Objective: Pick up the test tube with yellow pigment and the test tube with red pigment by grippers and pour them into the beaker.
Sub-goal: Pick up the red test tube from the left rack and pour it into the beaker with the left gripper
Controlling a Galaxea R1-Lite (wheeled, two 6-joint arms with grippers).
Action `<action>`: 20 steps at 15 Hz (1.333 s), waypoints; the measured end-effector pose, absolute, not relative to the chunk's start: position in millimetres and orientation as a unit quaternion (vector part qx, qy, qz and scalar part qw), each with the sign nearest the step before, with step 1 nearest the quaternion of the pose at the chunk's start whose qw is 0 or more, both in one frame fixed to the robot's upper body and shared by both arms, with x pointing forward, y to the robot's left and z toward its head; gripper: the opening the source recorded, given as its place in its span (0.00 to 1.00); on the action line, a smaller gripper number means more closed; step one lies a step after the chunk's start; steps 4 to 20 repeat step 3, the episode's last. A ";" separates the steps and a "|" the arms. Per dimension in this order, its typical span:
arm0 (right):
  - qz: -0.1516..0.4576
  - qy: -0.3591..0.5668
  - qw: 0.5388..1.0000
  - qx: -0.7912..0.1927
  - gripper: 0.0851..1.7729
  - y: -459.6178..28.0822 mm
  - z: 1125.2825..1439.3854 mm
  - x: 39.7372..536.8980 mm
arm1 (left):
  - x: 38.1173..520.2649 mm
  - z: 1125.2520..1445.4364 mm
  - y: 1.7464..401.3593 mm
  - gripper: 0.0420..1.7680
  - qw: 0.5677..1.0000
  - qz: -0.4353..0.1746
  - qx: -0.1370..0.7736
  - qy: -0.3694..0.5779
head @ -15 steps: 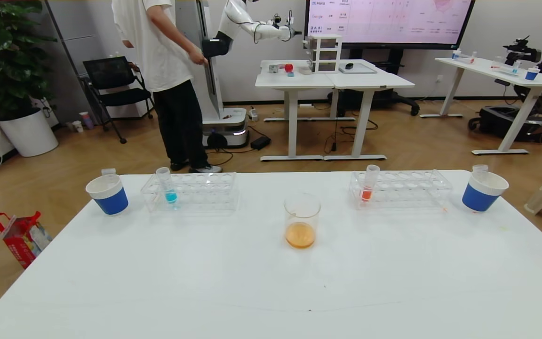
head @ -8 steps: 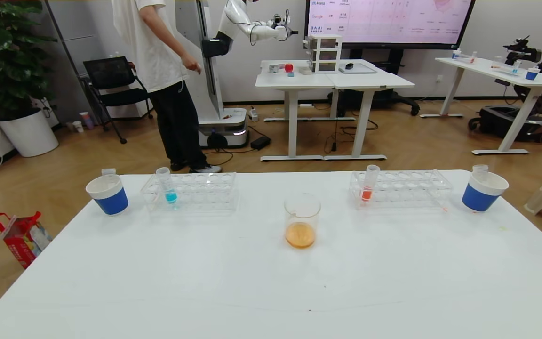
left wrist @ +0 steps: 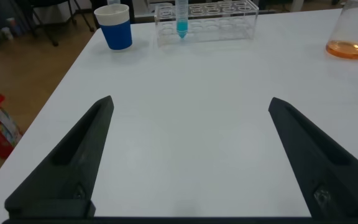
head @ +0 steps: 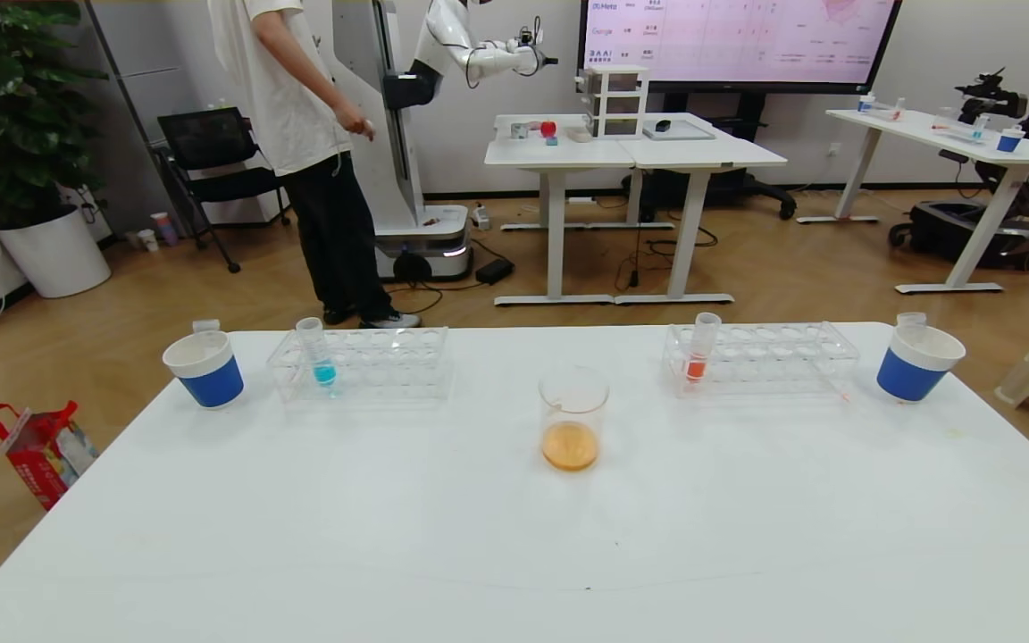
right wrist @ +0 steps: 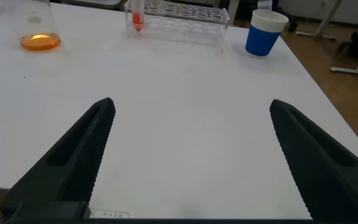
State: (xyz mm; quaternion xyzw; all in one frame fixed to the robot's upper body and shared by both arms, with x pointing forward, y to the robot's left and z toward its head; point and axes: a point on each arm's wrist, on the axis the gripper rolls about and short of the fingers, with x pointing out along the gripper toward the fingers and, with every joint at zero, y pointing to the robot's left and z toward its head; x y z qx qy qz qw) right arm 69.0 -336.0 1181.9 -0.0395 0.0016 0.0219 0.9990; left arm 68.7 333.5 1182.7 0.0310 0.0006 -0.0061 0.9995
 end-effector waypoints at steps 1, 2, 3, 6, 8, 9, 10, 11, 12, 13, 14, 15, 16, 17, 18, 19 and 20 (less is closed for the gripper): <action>0.022 0.002 0.999 -0.040 0.98 -336.0 1181.8 69.0 | 68.8 1182.5 333.5 0.98 0.999 -0.006 0.031 0.000; 0.022 0.002 0.999 -0.040 0.98 -336.0 1181.9 69.0 | 68.9 1182.4 333.5 0.98 1.000 -0.006 0.031 0.000; 0.022 0.002 0.999 -0.040 0.98 -336.0 1181.9 69.0 | 68.9 1182.4 333.5 0.98 1.000 -0.004 0.027 0.000; 0.022 0.002 0.999 -0.040 0.98 -336.0 1181.9 69.0 | 68.9 1182.4 333.5 0.98 1.000 -0.004 0.027 0.000; 0.022 0.002 0.999 -0.040 0.98 -336.0 1181.9 69.0 | 68.9 1182.4 333.5 0.98 1.000 -0.004 0.027 0.000; 0.022 0.002 0.999 -0.040 0.98 -336.0 1181.9 69.0 | 68.9 1182.4 333.5 0.98 1.000 -0.004 0.027 0.000; 0.022 0.002 0.999 -0.040 0.98 -336.0 1181.9 69.0 | 68.9 1182.4 333.5 0.98 1.000 -0.004 0.027 0.000; 0.022 0.002 0.999 -0.040 0.98 -336.0 1181.9 69.0 | 68.9 1182.4 333.5 0.98 1.000 -0.004 0.027 0.000; 0.022 0.002 0.999 -0.040 0.98 -336.0 1181.9 69.0 | 68.9 1182.4 333.5 0.98 1.000 -0.004 0.027 0.000; 0.022 0.002 0.999 -0.040 0.98 -336.0 1181.9 69.0 | 68.9 1182.4 333.5 0.98 1.000 -0.004 0.027 0.000; 0.022 0.002 0.999 -0.040 0.98 -336.0 1181.9 69.0 | 68.9 1182.4 333.5 0.98 1.000 -0.004 0.027 0.000; 0.022 0.002 0.999 -0.040 0.98 -336.0 1181.9 69.0 | 68.9 1182.4 333.5 0.98 1.000 -0.004 0.027 0.000; 0.022 0.002 0.999 -0.040 0.98 -336.0 1181.9 69.0 | 68.9 1182.4 333.5 0.98 1.000 -0.004 0.027 0.000; 0.022 0.002 0.999 -0.040 0.98 -336.0 1181.9 69.0 | 68.9 1182.4 333.5 0.98 1.000 -0.004 0.027 0.000; 0.022 0.002 0.999 -0.040 0.98 -336.0 1181.9 69.0 | 68.9 1182.4 333.5 0.98 1.000 -0.004 0.027 0.000; 0.022 0.002 0.999 -0.040 0.98 -336.0 1181.9 69.0 | 68.9 1182.4 333.5 0.98 1.000 -0.004 0.027 0.000; 0.022 0.002 0.999 -0.040 0.98 -336.0 1181.9 69.0 | 68.9 1182.4 333.5 0.98 1.000 -0.004 0.027 0.000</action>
